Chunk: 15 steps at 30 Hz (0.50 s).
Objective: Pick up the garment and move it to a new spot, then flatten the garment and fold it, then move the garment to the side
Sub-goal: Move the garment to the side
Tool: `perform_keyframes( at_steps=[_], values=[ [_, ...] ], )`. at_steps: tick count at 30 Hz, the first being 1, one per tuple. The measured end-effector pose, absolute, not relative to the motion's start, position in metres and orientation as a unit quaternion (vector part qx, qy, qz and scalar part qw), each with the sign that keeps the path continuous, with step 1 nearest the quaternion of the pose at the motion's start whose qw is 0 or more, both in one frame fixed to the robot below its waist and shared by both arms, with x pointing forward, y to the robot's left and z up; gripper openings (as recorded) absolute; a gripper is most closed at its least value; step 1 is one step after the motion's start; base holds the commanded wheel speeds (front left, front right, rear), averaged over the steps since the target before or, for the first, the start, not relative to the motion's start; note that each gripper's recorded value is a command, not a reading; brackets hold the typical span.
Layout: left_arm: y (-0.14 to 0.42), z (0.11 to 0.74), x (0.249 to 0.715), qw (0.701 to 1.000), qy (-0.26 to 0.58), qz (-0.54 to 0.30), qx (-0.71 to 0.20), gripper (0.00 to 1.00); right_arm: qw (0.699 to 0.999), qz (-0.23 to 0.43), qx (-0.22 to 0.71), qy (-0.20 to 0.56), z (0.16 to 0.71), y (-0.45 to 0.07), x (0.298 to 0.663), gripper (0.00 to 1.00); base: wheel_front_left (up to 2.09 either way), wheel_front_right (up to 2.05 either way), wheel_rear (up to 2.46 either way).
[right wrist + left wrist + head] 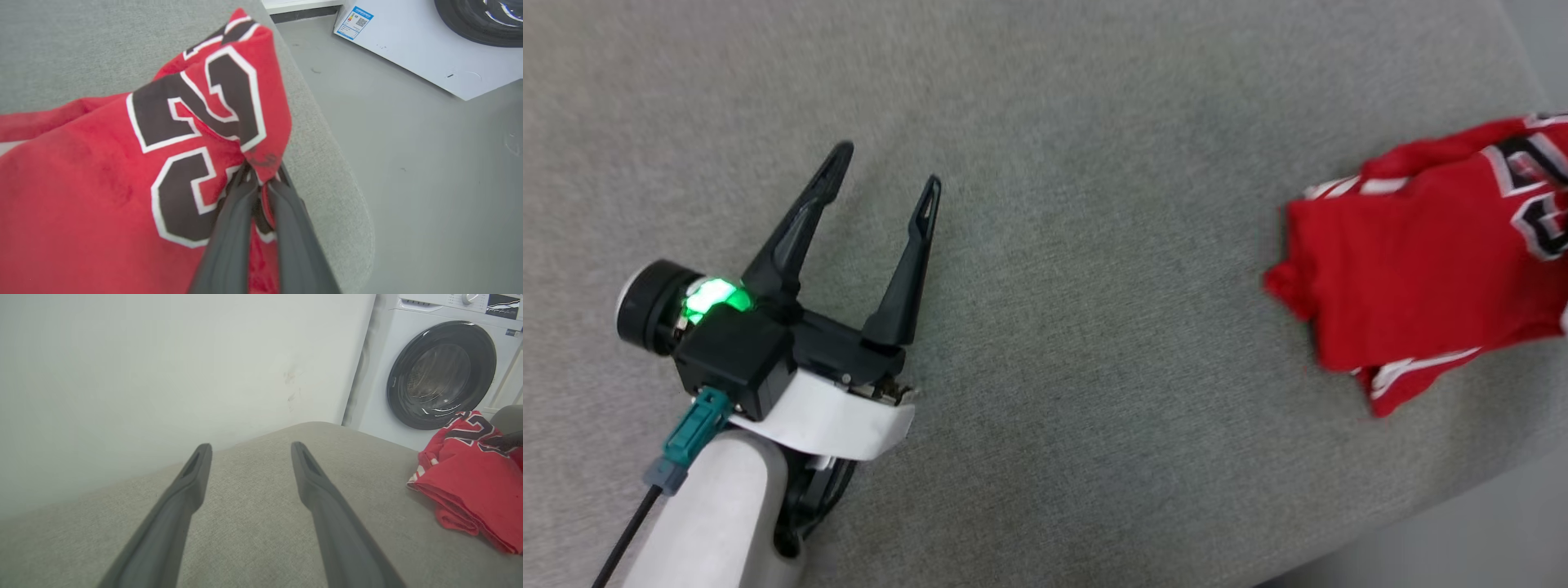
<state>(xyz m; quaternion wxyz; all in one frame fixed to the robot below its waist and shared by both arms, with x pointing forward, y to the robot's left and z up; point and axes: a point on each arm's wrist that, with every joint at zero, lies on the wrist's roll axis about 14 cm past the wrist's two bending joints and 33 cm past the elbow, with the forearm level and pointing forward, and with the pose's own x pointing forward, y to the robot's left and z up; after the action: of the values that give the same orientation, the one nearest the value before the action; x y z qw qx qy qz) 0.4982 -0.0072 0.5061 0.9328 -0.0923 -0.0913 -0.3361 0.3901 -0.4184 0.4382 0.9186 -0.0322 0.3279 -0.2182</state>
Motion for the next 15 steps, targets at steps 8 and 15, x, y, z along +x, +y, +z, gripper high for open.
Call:
perform_keyframes(
  at_steps=[8, 15],
  values=[
    [-0.012, 0.479, 0.517, 0.928, -0.083, -0.35, -0.095, 1.0, 0.9, -0.277, -0.063, 0.33, 0.432, -0.46, 0.409, 0.0, 0.0, 0.0, 0.0],
    [-0.004, 0.467, 0.52, 0.932, -0.075, -0.343, -0.089, 1.0, 0.892, -0.287, -0.053, 0.346, 0.403, -0.455, 0.41, 0.49, 0.0, 0.0, 0.0]
  ],
)
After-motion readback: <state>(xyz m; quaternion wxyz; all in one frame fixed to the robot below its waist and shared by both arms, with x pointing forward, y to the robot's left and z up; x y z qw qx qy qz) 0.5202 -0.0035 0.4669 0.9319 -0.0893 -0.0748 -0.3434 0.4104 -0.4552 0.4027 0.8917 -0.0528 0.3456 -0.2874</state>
